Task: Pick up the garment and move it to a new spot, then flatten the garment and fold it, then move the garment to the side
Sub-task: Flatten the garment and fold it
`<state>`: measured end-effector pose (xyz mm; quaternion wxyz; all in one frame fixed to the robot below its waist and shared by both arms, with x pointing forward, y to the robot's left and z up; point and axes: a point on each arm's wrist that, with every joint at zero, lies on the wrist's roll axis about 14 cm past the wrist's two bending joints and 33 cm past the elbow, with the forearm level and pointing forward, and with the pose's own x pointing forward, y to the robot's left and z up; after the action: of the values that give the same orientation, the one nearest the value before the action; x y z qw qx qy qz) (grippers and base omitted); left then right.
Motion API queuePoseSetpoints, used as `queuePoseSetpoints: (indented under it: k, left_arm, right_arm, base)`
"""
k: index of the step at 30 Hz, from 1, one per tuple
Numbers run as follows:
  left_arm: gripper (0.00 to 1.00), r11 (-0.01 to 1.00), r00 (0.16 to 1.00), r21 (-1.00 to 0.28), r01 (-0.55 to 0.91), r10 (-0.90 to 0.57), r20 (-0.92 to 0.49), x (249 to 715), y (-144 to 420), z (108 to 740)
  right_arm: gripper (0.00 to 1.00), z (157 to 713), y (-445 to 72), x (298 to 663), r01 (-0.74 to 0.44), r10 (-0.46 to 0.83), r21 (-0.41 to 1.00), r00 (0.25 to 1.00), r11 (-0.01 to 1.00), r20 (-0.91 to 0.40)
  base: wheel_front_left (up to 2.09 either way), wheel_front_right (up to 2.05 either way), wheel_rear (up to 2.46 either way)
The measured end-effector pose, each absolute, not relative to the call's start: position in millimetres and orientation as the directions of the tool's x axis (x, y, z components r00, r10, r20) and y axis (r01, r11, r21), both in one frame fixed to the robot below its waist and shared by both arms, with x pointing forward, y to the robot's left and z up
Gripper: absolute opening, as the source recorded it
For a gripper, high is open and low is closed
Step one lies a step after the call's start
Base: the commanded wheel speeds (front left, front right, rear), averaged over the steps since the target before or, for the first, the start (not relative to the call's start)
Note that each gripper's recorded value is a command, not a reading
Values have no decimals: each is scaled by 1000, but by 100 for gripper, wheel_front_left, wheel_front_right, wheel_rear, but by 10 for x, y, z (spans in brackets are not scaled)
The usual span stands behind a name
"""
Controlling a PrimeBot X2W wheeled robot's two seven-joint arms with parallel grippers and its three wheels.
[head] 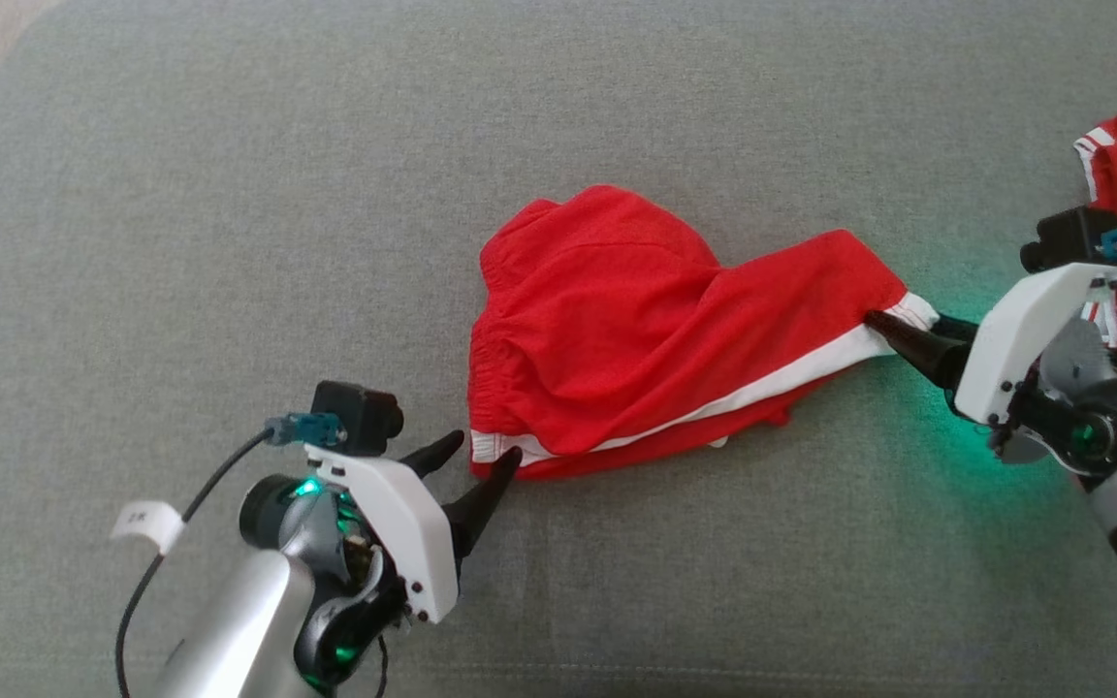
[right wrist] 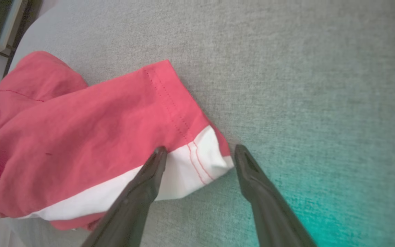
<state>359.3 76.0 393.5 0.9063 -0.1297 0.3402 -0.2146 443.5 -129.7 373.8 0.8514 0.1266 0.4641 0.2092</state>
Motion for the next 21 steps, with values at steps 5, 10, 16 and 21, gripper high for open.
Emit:
queuePoseSetpoints:
  k: [5,10,16,21]
  left_arm:
    - [0,867,671,-393,308,-490,-556,3578,733,3931]
    - [0,862,683,-397,316,-497,-535,3581,745,3971]
    - [0,863,723,-371,343,-494,-482,3614,798,4162]
    - [0,841,758,-360,405,-528,-383,3694,754,4551]
  right_arm:
    - [0,3766,-1195,4422,-259,503,432,483,864,-716]
    - [0,3877,-1170,4438,-264,523,455,521,851,-675]
    - [0,4150,-1240,4485,-272,522,459,599,846,-607]
    - [0,4544,-1150,4535,-296,568,526,663,798,-488]
  base:
    - [0,0,0]
    - [0,0,0]
    - [0,0,0]
    - [0,0,0]
